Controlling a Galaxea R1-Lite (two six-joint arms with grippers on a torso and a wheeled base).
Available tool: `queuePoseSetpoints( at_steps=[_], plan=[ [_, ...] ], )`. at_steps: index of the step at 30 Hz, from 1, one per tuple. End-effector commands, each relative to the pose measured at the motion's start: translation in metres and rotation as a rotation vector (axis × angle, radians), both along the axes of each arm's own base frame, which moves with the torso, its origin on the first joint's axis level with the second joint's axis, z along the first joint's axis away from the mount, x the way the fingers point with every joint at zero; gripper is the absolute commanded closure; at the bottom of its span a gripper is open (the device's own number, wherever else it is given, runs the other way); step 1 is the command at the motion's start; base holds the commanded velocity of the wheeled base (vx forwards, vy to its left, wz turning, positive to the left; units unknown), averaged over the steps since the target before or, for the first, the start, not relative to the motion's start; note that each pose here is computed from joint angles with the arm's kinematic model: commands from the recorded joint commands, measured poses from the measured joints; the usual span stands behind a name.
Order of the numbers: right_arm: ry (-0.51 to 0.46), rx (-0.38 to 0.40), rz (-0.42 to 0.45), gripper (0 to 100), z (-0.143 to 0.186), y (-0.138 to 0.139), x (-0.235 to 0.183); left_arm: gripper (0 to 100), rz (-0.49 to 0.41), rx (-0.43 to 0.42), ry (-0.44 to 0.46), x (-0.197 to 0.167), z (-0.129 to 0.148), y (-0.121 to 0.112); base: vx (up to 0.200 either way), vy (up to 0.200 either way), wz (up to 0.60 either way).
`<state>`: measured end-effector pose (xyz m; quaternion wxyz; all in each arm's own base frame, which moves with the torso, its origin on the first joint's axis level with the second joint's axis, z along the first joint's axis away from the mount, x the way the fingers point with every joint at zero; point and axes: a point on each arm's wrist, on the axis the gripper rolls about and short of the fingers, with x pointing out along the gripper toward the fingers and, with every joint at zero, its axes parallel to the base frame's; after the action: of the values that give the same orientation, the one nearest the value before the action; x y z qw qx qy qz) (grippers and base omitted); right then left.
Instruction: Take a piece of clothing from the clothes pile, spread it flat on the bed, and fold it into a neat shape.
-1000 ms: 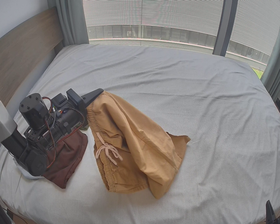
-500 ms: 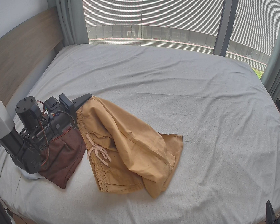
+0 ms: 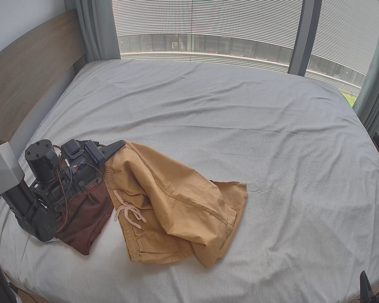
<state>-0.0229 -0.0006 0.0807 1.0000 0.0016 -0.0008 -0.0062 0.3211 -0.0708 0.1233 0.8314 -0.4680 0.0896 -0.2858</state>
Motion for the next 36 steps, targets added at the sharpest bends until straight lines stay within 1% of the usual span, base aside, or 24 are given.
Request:
queuePoseSetpoints(
  at_steps=[1, 3, 9, 18, 31, 32, 33, 34, 35, 36],
  plan=[
    [0.005, 0.001, 0.0, 0, -0.005, 0.0, 0.0, 100, -0.004, 0.039, 0.005, -0.003, -0.006, -0.001, 0.0, 0.0, 0.0],
    [0.005, 0.001, -0.001, 0, -0.005, 0.0, 0.0, 100, 0.0, 0.077, -0.016, -0.004, -0.007, 0.0, 0.0, 0.0, 0.0],
    [0.0, 0.004, 0.0, 0, -0.005, 0.0, 0.0, 100, -0.007, 0.123, -0.03, -0.006, -0.011, -0.003, 0.0, 0.0, 0.0],
    [-0.005, 0.014, 0.003, 0, -0.005, 0.0, 0.0, 100, -0.04, 0.197, -0.056, -0.009, -0.019, -0.018, 0.0, 0.0, 0.0],
    [-0.008, 0.012, 0.008, 0, -0.004, 0.0, 0.0, 100, -0.068, 0.204, -0.073, -0.011, -0.018, -0.029, 0.0, 0.0, 0.0],
    [-0.043, 0.012, 0.01, 0, 0.002, 0.0, -0.001, 100, -0.064, 0.202, -0.08, -0.011, -0.015, -0.029, 0.0, 0.0, 0.0],
    [-0.108, 0.018, 0.009, 0, 0.015, 0.0, -0.004, 100, -0.061, 0.202, -0.081, -0.011, -0.015, -0.029, 0.0, 0.0, 0.0],
    [-0.217, 0.03, 0.005, 0, 0.044, 0.001, -0.012, 100, -0.059, 0.2, -0.083, -0.011, -0.014, -0.029, 0.0, 0.0, 0.0],
    [-0.301, 0.036, 0.006, 0, 0.085, 0.001, -0.019, 100, -0.059, 0.198, -0.089, -0.01, -0.013, -0.029, 0.0, 0.0, 0.0],
    [-0.318, 0.034, 0.007, 0, 0.111, 0.002, -0.018, 100, -0.059, 0.197, -0.09, -0.01, -0.012, -0.029, 0.0, 0.0, 0.0]
  ],
)
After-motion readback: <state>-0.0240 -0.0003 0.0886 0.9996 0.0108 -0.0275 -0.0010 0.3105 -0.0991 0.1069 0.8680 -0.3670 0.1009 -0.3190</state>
